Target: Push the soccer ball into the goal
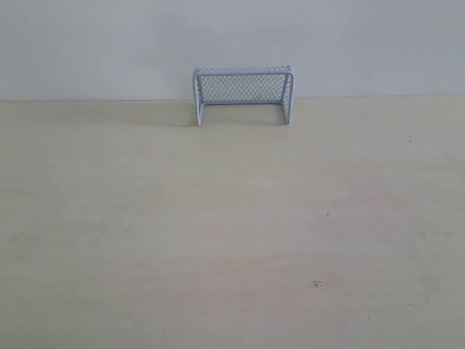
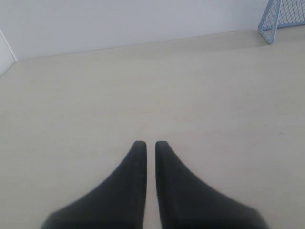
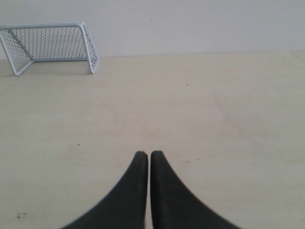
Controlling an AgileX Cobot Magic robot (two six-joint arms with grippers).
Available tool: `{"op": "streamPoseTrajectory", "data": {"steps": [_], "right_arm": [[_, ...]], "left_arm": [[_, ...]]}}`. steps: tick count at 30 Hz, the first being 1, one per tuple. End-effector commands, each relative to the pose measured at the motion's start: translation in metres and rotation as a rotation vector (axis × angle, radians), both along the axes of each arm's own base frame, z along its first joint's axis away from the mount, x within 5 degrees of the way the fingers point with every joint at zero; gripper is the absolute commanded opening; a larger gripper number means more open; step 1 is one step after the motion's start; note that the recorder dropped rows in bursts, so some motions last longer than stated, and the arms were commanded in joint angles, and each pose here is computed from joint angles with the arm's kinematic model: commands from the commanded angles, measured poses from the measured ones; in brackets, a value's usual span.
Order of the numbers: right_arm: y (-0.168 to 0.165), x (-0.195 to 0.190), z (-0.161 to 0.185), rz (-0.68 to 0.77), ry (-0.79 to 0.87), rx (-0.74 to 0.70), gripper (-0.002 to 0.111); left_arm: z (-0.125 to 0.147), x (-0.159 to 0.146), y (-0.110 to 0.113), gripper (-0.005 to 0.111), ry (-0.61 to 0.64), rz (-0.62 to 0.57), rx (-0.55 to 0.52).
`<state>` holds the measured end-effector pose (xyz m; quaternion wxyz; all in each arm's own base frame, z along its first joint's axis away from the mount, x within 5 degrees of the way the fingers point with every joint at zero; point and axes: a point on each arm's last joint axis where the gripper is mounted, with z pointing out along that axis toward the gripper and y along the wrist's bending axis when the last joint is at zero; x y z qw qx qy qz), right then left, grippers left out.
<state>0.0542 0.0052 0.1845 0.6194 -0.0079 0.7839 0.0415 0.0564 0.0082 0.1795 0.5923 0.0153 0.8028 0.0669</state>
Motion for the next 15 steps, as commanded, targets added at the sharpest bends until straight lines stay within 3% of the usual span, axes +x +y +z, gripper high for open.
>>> {"op": "streamPoseTrajectory", "data": {"steps": [1,15], "right_arm": [[-0.0004,-0.0004,-0.0002,-0.006,0.001,-0.009,0.000],[-0.0002,-0.0006,-0.0009,0.000,0.008,-0.020,0.000]], "left_arm": [[0.0014,0.0005,-0.0005,0.006,-0.002,-0.006,-0.009],[0.0014,0.0005,-0.0005,0.006,-0.002,-0.006,-0.009]]}}
